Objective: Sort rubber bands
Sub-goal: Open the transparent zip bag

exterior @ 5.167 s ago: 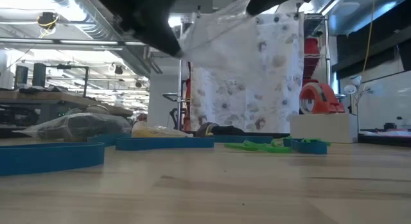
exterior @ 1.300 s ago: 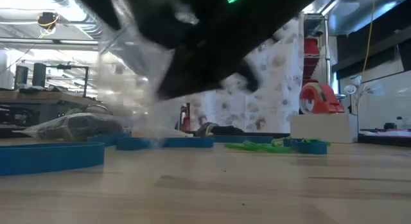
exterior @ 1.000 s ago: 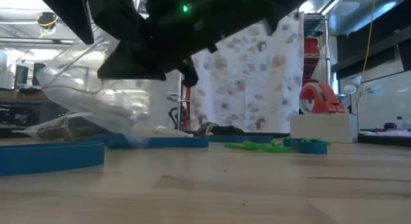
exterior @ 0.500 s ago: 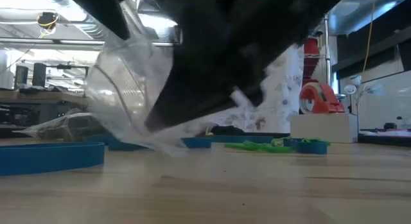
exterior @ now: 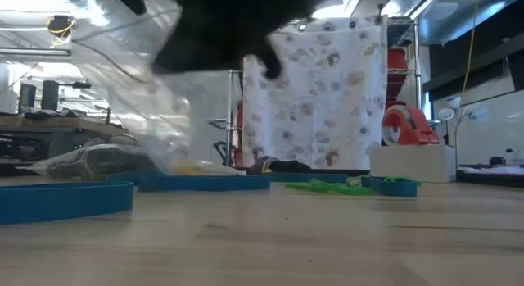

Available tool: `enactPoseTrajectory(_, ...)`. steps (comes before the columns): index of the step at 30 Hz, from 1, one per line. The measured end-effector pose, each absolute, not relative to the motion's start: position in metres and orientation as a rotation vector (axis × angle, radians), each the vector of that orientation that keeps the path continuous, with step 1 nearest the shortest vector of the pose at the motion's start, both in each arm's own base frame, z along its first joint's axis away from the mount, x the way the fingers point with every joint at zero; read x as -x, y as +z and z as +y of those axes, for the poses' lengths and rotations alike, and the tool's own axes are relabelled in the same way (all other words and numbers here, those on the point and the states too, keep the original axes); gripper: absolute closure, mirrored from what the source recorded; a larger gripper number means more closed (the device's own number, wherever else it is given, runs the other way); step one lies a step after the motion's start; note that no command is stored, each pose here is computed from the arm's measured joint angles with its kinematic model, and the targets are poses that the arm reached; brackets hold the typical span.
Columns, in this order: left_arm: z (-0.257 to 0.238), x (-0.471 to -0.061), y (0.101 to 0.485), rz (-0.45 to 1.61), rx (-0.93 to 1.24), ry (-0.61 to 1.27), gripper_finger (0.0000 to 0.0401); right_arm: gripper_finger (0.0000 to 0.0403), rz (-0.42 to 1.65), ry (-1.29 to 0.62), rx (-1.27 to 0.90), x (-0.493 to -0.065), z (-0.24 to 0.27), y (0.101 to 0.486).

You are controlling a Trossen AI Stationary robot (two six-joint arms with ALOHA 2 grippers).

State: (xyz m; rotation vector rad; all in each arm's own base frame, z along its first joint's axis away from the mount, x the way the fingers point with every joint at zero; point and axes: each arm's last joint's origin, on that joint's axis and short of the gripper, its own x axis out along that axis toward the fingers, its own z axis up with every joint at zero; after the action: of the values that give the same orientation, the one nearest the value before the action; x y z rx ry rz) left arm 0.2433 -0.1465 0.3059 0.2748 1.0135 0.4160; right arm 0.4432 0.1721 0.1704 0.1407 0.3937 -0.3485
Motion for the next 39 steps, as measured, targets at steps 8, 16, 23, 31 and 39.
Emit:
enactPoseTrajectory(8,-0.137,-0.233,0.330,1.044,-0.236,0.506,0.0401,0.0403,0.226,-0.221,-0.127,-0.475,0.128,0.203)
enactPoseTrajectory(16,-0.145,-0.243,0.293,1.005,-0.195,0.465,0.0401,0.0403,0.387,-0.226,-0.192,-0.464,0.148,0.133)
enactPoseTrajectory(23,-0.155,-0.257,0.251,0.890,-0.102,0.362,0.0401,0.0403,0.516,-0.288,-0.224,-0.444,0.174,0.111)
enactPoseTrajectory(31,-0.154,-0.255,0.224,0.870,-0.063,0.347,0.0401,0.0403,0.486,-0.312,-0.228,-0.424,0.203,0.137)
enactPoseTrajectory(39,-0.154,-0.255,0.222,0.871,-0.062,0.348,0.0401,0.0403,0.558,-0.457,-0.308,-0.397,0.213,0.144)
